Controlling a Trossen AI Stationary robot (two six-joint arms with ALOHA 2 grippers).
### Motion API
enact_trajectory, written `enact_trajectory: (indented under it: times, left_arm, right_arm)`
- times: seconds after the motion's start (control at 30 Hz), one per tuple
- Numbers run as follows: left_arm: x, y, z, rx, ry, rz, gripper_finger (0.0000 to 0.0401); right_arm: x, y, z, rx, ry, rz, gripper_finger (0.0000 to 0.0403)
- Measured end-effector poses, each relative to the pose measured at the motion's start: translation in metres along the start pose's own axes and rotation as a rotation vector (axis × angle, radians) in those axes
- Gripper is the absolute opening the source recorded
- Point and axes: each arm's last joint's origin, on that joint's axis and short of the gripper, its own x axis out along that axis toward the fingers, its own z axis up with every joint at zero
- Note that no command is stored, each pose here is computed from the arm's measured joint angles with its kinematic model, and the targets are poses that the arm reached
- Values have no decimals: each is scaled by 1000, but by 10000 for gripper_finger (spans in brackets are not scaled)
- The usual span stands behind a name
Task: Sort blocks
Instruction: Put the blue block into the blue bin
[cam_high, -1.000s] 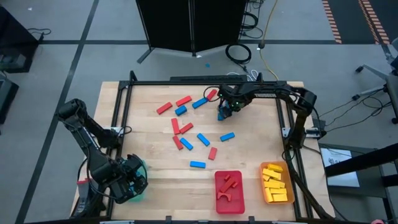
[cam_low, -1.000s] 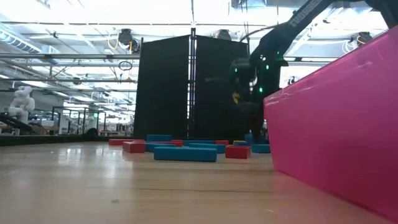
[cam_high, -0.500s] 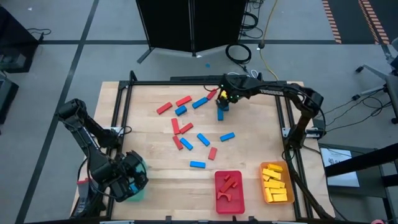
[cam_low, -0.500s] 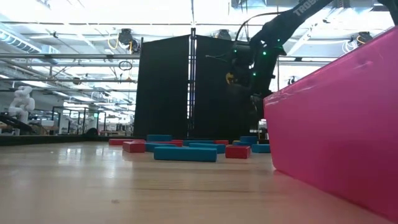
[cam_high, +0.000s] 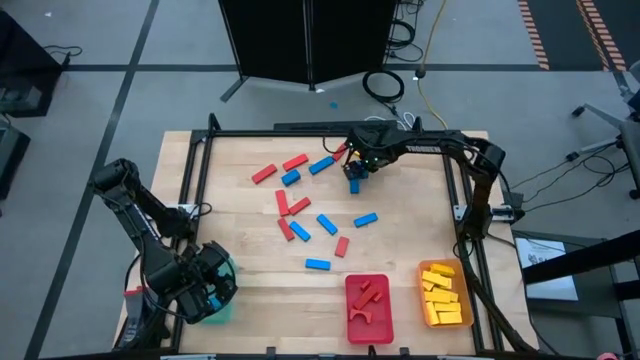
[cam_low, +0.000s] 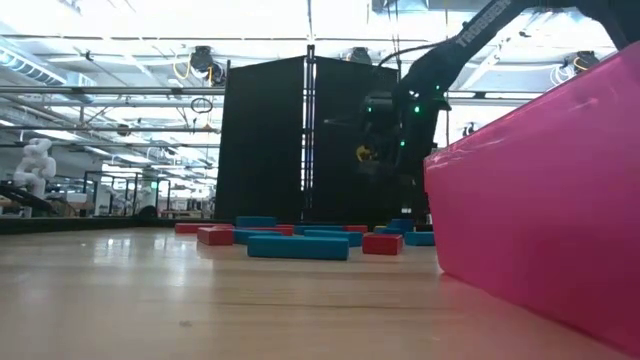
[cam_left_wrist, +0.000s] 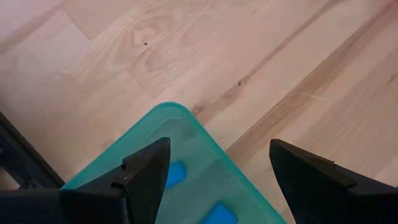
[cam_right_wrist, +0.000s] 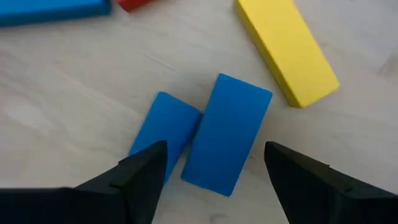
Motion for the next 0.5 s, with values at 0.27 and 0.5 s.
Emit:
enact_trajectory:
  times: [0.27, 0.5]
  left_arm:
    - [0, 0, 0, 73, 0, 1, 281]
    - [0, 0, 0, 77, -2, 2, 281]
  right_arm:
    - [15, -1, -5, -1, 73, -25, 162]
    - [14, -1, -5, -75, 82, -5, 111]
